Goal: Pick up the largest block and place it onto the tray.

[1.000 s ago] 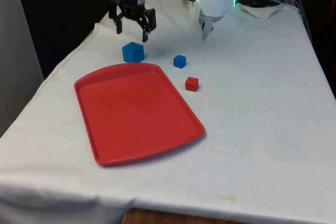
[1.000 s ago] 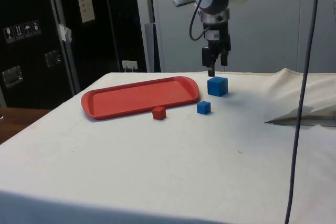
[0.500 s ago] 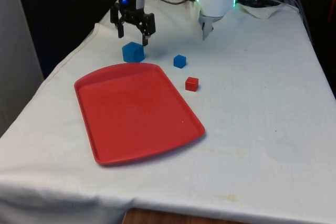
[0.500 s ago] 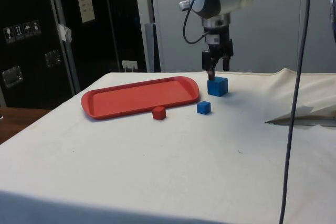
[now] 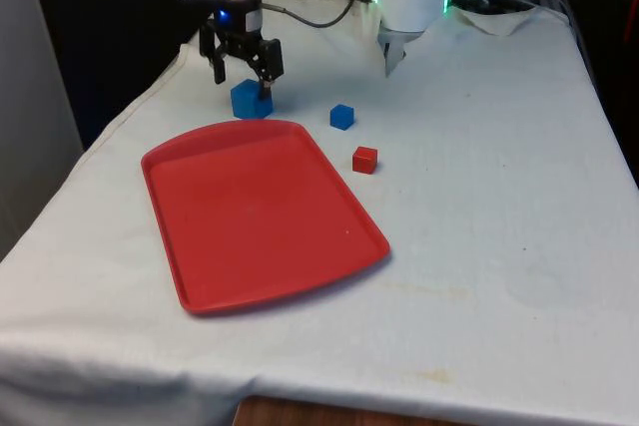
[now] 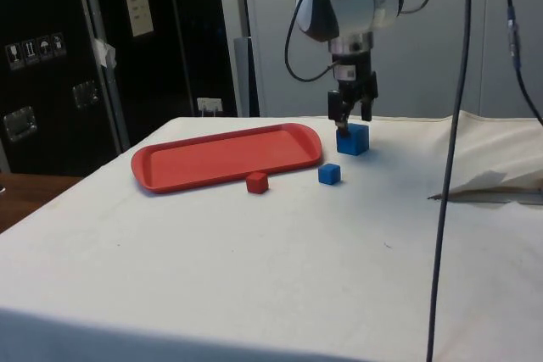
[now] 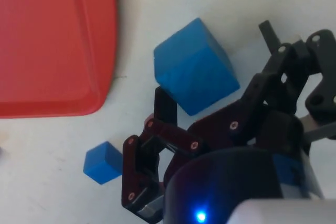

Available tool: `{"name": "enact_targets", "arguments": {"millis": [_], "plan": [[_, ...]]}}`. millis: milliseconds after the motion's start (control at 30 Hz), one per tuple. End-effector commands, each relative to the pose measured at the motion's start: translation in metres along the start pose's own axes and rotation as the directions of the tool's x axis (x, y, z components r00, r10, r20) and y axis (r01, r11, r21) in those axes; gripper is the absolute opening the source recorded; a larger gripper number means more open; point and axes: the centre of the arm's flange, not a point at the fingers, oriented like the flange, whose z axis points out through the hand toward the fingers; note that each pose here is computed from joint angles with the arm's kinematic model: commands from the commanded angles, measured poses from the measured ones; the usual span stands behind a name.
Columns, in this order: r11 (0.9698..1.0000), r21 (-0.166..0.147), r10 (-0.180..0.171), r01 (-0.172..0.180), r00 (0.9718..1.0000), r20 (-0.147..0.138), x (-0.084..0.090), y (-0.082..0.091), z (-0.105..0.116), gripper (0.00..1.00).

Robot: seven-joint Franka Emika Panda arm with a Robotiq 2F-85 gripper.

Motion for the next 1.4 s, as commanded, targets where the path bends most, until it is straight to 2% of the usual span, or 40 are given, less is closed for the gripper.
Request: {"name": "enact_targets", "arguments": {"millis": [0, 167, 200, 233, 433, 500, 533, 667, 767, 800, 1067, 1100, 1133, 1367], "plan": [[0.9999, 0.012, -0.002, 0.003, 0.9999, -0.011, 0.002, -0.003, -0.001, 1.00], [0.9999, 0.017, 0.000, 0.000, 0.9999, -0.013, 0.005, -0.008, 0.001, 1.00], [1.0000, 0.006, 0.001, -0.001, 1.0000, -0.005, 0.004, -0.006, 0.002, 1.00], [0.9999, 0.016, 0.000, 0.000, 0.9999, -0.013, 0.005, -0.008, 0.002, 1.00], [0.9999, 0.014, 0.009, -0.009, 0.9999, -0.013, 0.003, -0.012, 0.002, 1.00], [0.9999, 0.011, 0.009, -0.009, 1.0000, -0.004, 0.003, -0.011, 0.003, 1.00], [0.9997, 0.014, 0.018, -0.018, 0.9998, -0.011, 0.002, -0.014, 0.003, 1.00], [0.9994, 0.014, 0.032, -0.032, 0.9994, -0.010, 0.000, -0.021, 0.003, 1.00], [0.9994, 0.013, 0.031, -0.031, 0.9995, -0.001, 0.002, -0.022, 0.005, 1.00], [0.9991, 0.013, 0.039, -0.039, 0.9992, -0.009, 0.000, -0.021, 0.003, 1.00], [0.9988, 0.007, 0.048, -0.048, 0.9988, -0.004, -0.003, -0.015, 0.005, 1.00], [0.9990, 0.008, 0.045, -0.045, 0.9990, 0.002, -0.001, -0.016, 0.005, 0.96], [0.9988, 0.006, 0.048, -0.048, 0.9988, -0.005, -0.002, -0.015, 0.004, 0.89], [0.9988, 0.002, 0.050, -0.050, 0.9987, -0.003, -0.003, -0.012, 0.005, 0.12]]}}
